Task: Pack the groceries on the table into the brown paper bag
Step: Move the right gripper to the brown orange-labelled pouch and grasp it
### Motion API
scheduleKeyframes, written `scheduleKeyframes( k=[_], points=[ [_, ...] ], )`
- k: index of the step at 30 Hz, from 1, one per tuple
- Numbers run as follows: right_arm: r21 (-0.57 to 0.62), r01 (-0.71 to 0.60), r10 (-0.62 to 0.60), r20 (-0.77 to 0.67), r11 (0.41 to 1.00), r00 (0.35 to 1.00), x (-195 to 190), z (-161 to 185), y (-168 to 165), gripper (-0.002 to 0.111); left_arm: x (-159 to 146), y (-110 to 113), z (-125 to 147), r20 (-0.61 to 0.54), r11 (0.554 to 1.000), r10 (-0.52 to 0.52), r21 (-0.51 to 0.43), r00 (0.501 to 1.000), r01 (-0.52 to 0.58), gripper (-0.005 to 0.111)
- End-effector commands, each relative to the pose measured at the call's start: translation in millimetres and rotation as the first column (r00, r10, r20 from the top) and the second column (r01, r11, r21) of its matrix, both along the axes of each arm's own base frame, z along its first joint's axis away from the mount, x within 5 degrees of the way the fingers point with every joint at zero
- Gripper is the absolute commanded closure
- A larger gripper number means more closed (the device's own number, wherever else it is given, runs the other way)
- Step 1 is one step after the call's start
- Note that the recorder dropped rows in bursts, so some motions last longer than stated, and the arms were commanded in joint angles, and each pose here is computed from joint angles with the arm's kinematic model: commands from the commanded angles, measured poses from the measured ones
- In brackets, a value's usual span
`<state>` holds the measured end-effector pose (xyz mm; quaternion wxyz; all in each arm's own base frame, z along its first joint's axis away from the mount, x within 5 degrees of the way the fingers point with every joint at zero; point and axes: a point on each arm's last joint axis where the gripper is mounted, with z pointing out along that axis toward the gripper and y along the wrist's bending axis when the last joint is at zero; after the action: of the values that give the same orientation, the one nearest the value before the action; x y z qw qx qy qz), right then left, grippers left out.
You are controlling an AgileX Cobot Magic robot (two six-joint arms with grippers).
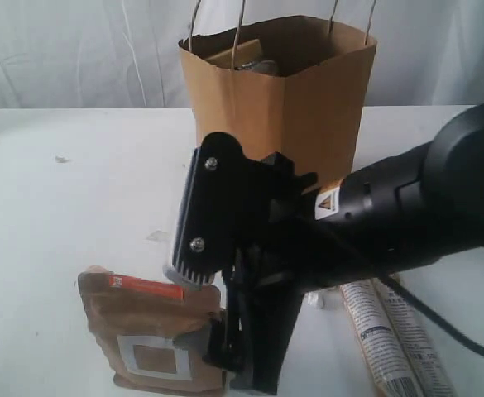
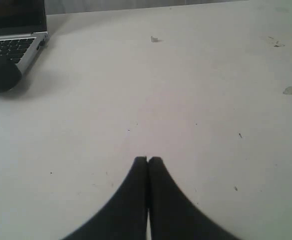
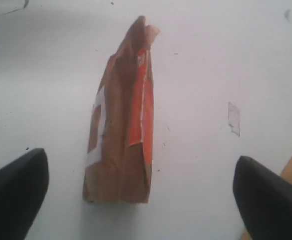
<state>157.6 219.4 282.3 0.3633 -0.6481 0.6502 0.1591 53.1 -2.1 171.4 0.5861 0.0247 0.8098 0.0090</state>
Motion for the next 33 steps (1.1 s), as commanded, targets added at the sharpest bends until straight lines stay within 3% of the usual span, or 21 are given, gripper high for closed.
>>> scheduleKeyframes(
  k=[1,11,20,29,33],
  points=[
    [0.04,0.045,-0.047,0.053,0.998,0.997,15,-11,14,0.016,0,0,-1,0.004,1.0,-0.005,-0.007,1.0,0.005,0.107],
    [-0.052,0.095,-0.101,-0.128,0.994,0.987,28,-64,34,0.016,0,0,-1,0.004,1.0,-0.005,-0.007,1.0,0.005,0.107],
    [-0.111,0.073,-0.089,-0.15,0.991,0.985,31,-86,38,0.016,0,0,-1,0.004,1.0,-0.005,-0.007,1.0,0.005,0.107],
    [-0.09,0.121,-0.135,-0.171,0.989,0.976,32,-83,38,0.033,0,0,-1,0.004,1.0,-0.005,-0.007,1.0,0.005,0.107],
    [-0.094,0.238,-0.255,-0.247,0.967,0.935,38,-99,42,0.044,0,0,-1,0.004,1.0,-0.005,-0.007,1.0,0.005,0.107]
  ],
)
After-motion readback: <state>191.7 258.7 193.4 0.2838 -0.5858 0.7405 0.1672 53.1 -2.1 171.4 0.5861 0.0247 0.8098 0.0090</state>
